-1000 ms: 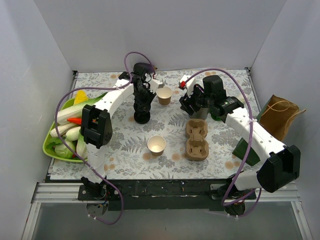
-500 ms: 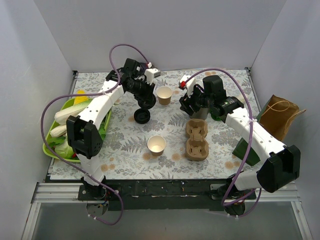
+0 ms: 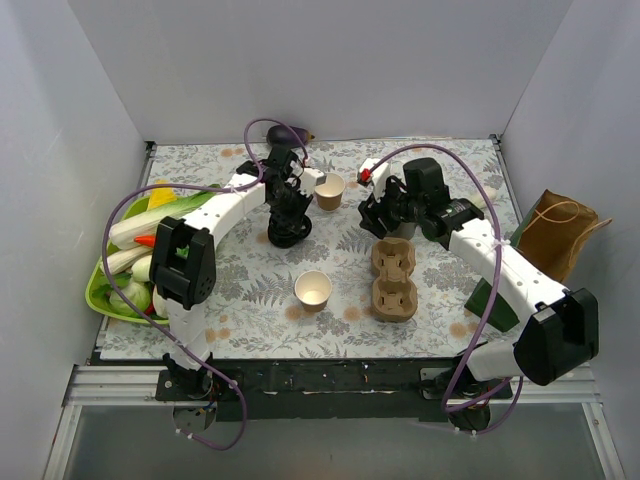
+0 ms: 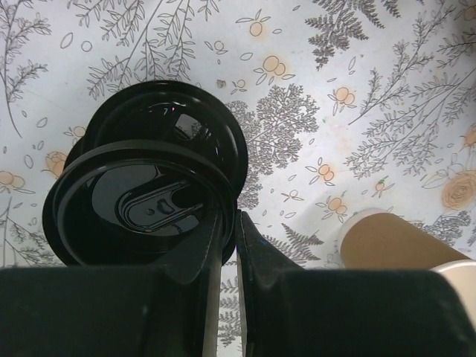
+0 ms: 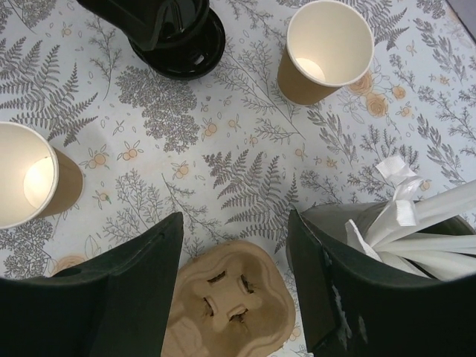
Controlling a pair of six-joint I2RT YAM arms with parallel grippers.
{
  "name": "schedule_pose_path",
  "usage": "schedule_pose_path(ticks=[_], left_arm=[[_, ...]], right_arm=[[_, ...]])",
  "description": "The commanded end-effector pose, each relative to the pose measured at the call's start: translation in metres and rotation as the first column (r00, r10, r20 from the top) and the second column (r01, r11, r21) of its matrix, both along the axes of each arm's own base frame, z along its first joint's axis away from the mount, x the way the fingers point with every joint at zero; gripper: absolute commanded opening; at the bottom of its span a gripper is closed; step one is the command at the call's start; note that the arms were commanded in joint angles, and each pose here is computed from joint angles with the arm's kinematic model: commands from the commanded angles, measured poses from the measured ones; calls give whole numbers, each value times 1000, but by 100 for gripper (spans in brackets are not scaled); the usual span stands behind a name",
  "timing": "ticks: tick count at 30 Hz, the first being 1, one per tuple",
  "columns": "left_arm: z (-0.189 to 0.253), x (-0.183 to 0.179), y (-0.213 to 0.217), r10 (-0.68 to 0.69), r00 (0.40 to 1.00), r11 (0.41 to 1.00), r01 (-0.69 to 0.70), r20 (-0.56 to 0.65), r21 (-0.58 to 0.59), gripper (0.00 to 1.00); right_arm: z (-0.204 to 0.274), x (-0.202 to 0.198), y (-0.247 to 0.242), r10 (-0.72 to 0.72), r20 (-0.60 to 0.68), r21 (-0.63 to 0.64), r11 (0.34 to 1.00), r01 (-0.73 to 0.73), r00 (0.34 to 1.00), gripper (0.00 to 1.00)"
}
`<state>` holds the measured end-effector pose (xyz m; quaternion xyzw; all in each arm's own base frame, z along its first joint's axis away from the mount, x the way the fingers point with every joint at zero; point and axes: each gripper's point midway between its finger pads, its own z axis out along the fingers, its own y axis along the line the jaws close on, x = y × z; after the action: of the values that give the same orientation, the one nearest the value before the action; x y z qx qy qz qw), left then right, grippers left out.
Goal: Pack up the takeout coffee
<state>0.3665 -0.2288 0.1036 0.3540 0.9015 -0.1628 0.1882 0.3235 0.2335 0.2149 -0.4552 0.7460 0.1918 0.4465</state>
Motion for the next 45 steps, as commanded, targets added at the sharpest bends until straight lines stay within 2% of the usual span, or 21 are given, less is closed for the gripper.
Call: schedule_pose_path(ticks=[1,6,8,9,10,12,13,14,17,18,20,22,27,31,32,33,34,35,37,45], left_arm=[[33,15,-3,4,995,1000,-1,103,-31,0],[78,1,-20,-52,989,985,73,135,-158,0],[103,-12,-30,-85,984,960,124,158,-251,0],[112,-25,-40,-127,981,933,168,145,-318,0],[131,-32,-43,-140,974,910,198,180,-363,0],[140,-46,-49,-143,977,878,198,156,-435,0],[161,-55,-55,-168,965,834,247,201,-493,0],[155,-66,-54,-183,966,820,254,185,-513,0],[180,-86,-56,-207,929,739,353,305,-573,0],[163,-96,-54,-212,940,737,333,267,-588,0],[170,-108,-54,-231,925,694,375,303,-615,0],[160,-119,-53,-259,932,680,364,255,-637,0],[157,-159,-56,-396,911,556,338,116,-759,0],[133,-180,-50,-421,907,512,253,16,-821,0],[131,-186,-48,-427,903,511,193,-52,-838,0],[134,-187,-48,-443,896,482,214,-26,-850,0],[133,-190,-47,-450,892,476,202,-39,-856,0],[126,-194,-45,-451,890,480,175,-71,-860,0],[124,-196,-45,-472,878,466,173,-79,-868,0],[114,-198,-45,-524,839,450,129,-144,-884,0]], right_arm=[[15,-1,2,9,44,50,999,-11,999,66],[12,-4,3,21,36,45,999,-23,999,66],[9,-7,3,34,30,42,998,-36,999,66],[9,-8,4,43,28,45,998,-44,999,66],[11,-10,5,57,31,49,997,-59,998,66],[13,-19,11,106,15,75,991,-107,994,66],[14,-23,14,125,5,88,988,-125,992,67],[16,-32,19,167,-16,112,980,-164,986,68],[17,-49,26,228,-93,171,963,-210,969,69],[17,-52,27,236,-111,182,960,-214,965,69],[19,-61,31,266,-150,215,949,-231,952,70],[16,-68,32,281,-188,229,944,-236,941,70],[3,-81,32,312,-258,244,937,-251,914,73],[-10,-95,29,366,-287,242,922,-303,885,77],[-13,-99,30,389,-298,246,914,-323,872,80],[-15,-100,30,401,-298,244,909,-337,866,81],[-17,-101,30,425,-281,239,900,-366,861,84],[-21,-104,30,438,-298,240,894,-378,848,91],[-24,-103,31,455,-286,237,886,-398,843,93],[-33,-108,42,520,-247,222,852,-475,818,96]])
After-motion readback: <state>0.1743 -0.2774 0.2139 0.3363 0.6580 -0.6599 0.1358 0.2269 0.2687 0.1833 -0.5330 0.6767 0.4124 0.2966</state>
